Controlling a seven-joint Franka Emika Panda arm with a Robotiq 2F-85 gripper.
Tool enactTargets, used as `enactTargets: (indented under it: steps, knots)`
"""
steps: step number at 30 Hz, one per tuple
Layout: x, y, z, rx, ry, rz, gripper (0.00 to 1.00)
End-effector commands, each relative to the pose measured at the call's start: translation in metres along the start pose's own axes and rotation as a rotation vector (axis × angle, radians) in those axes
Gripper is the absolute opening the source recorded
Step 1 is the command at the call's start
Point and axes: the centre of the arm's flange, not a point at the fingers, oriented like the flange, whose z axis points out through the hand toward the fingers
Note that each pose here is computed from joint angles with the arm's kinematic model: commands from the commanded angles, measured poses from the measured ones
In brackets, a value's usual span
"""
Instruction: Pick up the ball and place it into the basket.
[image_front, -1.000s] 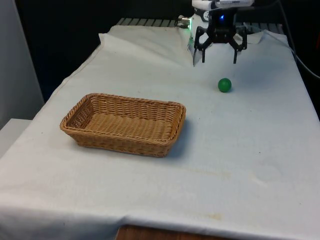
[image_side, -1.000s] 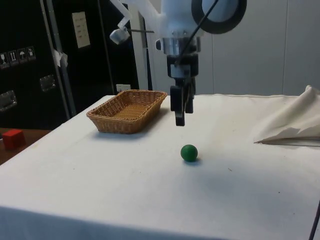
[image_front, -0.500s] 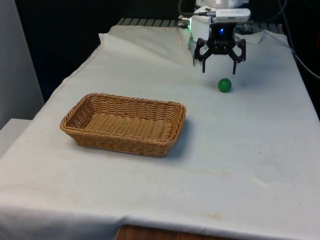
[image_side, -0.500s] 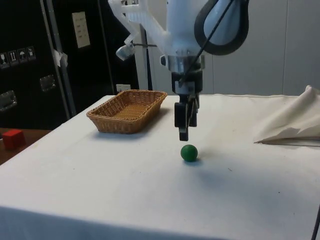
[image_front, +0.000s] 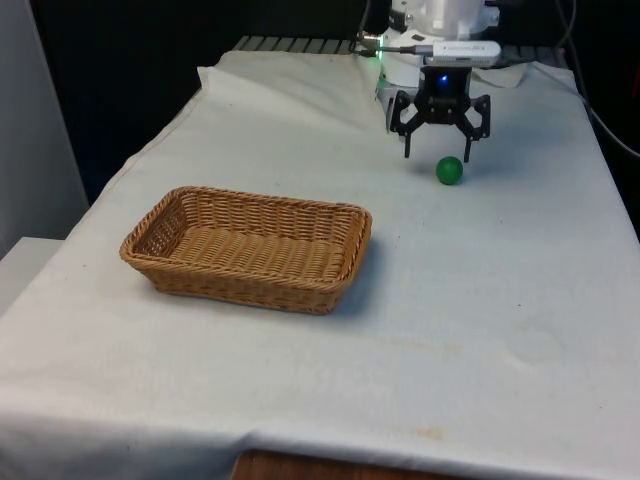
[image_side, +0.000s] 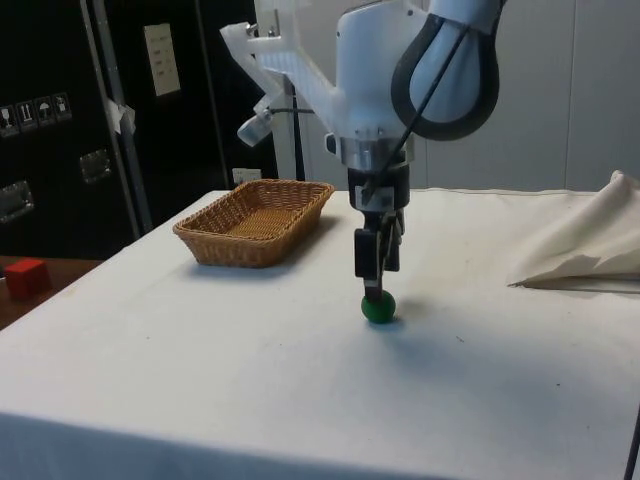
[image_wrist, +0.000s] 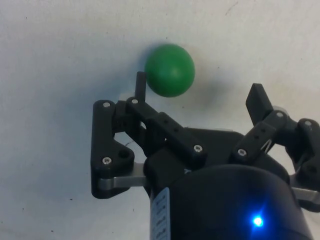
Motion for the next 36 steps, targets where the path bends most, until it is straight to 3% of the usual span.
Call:
enactTargets:
  steps: [1, 3, 4, 5, 13, 14, 15, 21, 23, 24, 31, 33, 34, 35, 36]
  knots:
    - [-0.001, -0.004, -0.005, 0.025, 0.01, 0.0, 1.0]
    - [-0.002, -0.005, -0.003, 0.024, 0.006, 0.002, 1.0]
    - [-0.001, 0.0, 0.002, 0.0, -0.005, 0.004, 1.0]
    - [-0.002, -0.004, -0.002, 0.024, 0.005, 0.004, 1.0]
    - [-0.002, -0.009, 0.009, 0.021, -0.008, 0.016, 1.0]
    - [-0.002, -0.004, 0.013, -0.006, -0.018, 0.011, 1.0]
    - [-0.002, -0.009, 0.009, 0.021, -0.008, 0.016, 1.0]
    - [0.002, -0.011, 0.016, 0.011, 0.0, 0.022, 1.0]
    - [0.002, -0.008, 0.021, -0.008, -0.008, 0.02, 1.0]
    - [0.003, -0.011, 0.018, 0.005, 0.0, 0.022, 1.0]
    - [0.004, -0.011, 0.02, -0.004, -0.005, 0.02, 1.0]
    - [0.003, -0.009, 0.02, -0.007, -0.006, 0.019, 0.89]
    - [0.004, -0.011, 0.02, -0.005, -0.006, 0.02, 0.89]
    - [0.004, -0.011, 0.02, -0.005, -0.006, 0.02, 0.76]
    - [0.004, -0.011, 0.021, -0.006, -0.007, 0.02, 0.55]
